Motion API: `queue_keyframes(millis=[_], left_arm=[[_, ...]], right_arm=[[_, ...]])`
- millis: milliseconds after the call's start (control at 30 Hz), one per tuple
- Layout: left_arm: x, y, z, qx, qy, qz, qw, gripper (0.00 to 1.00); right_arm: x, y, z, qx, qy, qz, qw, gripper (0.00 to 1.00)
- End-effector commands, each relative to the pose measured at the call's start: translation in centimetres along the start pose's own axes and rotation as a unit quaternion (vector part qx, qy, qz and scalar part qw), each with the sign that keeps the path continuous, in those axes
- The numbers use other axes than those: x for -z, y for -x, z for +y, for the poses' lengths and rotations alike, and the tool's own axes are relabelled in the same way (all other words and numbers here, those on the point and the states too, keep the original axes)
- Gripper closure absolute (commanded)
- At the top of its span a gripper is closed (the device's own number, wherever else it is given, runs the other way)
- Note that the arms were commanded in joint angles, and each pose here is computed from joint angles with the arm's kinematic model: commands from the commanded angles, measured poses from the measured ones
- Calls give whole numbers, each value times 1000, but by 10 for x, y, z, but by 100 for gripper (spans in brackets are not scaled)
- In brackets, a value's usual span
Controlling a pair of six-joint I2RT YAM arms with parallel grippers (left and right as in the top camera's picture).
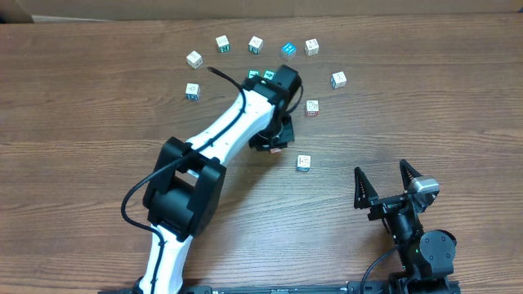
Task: Form a circle
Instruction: 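Carry the leaf block right and lower it near the arc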
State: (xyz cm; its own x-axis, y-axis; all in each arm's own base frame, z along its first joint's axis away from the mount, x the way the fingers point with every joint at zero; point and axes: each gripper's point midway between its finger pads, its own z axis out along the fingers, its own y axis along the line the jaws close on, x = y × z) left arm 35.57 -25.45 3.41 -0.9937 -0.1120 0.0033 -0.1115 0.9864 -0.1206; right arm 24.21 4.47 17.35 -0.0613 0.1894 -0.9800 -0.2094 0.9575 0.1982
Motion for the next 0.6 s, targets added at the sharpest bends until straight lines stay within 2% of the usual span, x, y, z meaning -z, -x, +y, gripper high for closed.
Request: queue_keyframes(millis=[0,200,400,567], left_arm=[[1,-4,-16,16,-11,-3,1000,78],[0,-7,-27,-3,-15,-14,1000,78],[0,-7,-42,-99,-28,-31,994,78],[-1,-5,-40,-104,-22,-35,994,77]], right_arm=[[0,-1,-1,-1,-1,-2,1000,0],[0,-1,-1,-1,-1,-2,1000,0],[0,-1,-1,-1,-1,-2,1000,0],[0,-1,-1,-1,-1,-2,1000,0]])
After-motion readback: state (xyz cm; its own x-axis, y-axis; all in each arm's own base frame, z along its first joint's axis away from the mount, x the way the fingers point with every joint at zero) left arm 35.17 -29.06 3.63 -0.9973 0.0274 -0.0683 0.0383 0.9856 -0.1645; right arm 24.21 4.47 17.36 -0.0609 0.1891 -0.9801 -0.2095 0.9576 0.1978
